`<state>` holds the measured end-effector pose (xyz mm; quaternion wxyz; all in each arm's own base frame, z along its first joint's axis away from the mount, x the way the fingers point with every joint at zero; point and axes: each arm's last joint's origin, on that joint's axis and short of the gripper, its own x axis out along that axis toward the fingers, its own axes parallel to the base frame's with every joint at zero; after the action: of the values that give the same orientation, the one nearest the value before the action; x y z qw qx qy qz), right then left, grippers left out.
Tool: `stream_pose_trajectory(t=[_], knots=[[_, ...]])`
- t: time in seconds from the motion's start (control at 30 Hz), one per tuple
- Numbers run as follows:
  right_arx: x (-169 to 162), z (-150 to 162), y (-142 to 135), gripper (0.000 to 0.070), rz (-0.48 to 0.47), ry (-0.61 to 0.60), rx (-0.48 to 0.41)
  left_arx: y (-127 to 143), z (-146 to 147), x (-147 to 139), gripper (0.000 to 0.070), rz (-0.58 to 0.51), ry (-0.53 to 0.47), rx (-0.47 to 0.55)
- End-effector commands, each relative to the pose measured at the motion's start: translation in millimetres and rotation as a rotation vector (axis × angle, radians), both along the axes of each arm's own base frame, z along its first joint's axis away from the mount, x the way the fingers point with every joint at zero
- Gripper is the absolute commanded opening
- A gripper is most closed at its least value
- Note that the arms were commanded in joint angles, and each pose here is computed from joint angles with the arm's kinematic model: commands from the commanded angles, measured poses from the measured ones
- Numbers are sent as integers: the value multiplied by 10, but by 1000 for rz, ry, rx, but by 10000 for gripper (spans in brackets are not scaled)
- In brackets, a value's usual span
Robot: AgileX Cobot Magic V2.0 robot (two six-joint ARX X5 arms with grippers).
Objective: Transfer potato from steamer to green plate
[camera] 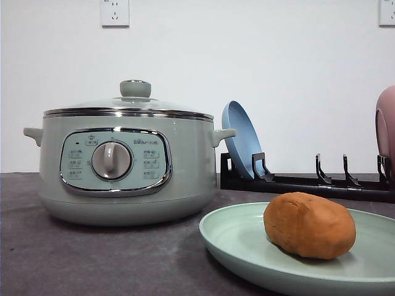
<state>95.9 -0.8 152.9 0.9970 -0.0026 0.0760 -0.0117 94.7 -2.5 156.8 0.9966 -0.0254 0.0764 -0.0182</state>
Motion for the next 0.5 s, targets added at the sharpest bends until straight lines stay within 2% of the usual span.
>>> stream_pose_trajectory(t=[0.0, 0.47], knots=[[3, -5, -3, 11, -4, -7, -1, 3, -75, 9, 25, 8, 27, -5], [3, -5, -3, 11, -4, -7, -1, 3, -75, 9, 26, 9, 27, -4]])
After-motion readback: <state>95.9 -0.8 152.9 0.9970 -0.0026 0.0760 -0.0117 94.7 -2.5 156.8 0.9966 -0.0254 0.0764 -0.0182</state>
